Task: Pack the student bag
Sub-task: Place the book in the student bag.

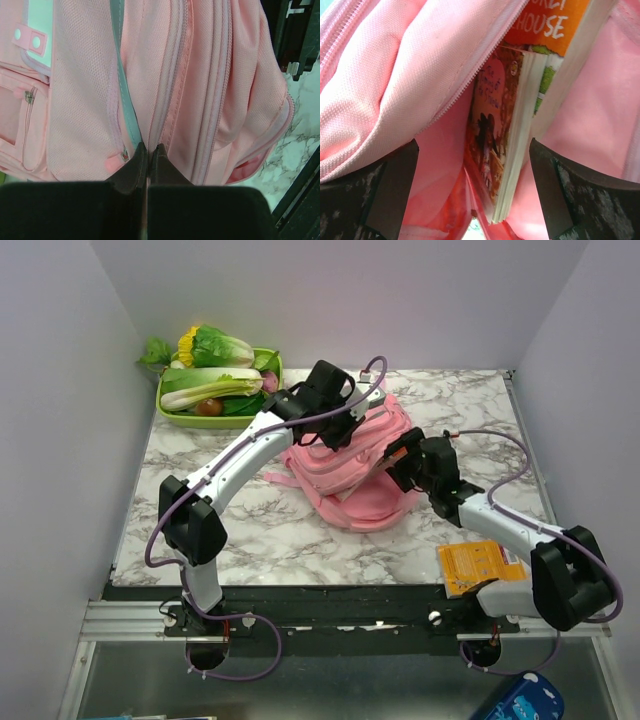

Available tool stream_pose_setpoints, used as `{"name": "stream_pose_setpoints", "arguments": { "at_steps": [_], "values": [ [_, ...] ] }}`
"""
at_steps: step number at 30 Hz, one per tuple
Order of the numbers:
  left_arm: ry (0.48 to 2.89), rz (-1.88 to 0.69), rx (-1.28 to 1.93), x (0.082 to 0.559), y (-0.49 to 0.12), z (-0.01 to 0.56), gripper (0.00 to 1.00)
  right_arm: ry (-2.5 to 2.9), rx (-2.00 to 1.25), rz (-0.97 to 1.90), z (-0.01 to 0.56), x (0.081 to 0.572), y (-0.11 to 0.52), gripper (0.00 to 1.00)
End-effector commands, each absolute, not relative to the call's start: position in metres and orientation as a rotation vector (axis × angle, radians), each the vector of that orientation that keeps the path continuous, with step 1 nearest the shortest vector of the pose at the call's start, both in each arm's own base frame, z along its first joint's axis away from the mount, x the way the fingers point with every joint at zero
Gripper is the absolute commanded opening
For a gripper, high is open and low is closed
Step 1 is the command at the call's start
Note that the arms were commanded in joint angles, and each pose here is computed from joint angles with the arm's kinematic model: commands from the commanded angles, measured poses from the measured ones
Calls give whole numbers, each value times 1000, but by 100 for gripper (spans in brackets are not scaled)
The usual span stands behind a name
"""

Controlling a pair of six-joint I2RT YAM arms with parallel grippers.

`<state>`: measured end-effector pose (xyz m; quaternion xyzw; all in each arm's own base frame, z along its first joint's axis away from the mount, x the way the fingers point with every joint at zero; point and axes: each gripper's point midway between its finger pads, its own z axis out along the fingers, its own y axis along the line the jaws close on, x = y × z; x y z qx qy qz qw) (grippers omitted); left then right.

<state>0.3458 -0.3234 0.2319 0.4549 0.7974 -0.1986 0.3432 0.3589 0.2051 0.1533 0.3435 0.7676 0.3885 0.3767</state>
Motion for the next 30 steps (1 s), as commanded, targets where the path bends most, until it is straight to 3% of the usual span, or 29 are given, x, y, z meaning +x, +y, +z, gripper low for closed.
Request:
{"name": "stream_pose_setpoints", "arguments": {
  "at_steps": [1, 7, 12, 17, 23, 30],
  "values": [
    [1905, -643, 1177, 327, -341, 280, 0, 2031, 823, 917, 142, 338, 200, 100],
    [1949, -653, 1151, 329, -343, 260, 0, 2093, 759, 823, 131, 288, 170, 100],
    [1979, -666, 1157, 330, -346, 237, 0, 1927, 900, 844, 153, 255, 128, 100],
    [1959, -656, 1159, 332, -344, 238, 0, 2070, 1192, 505, 121, 200, 70, 100],
    [1943, -693, 1130, 334, -341, 248, 0, 2315, 1295, 219, 90, 164, 58, 100],
    [1927, -717, 1112, 332, -338, 262, 17, 2451, 1281, -207, 91, 150, 30, 100]
  ]
}}
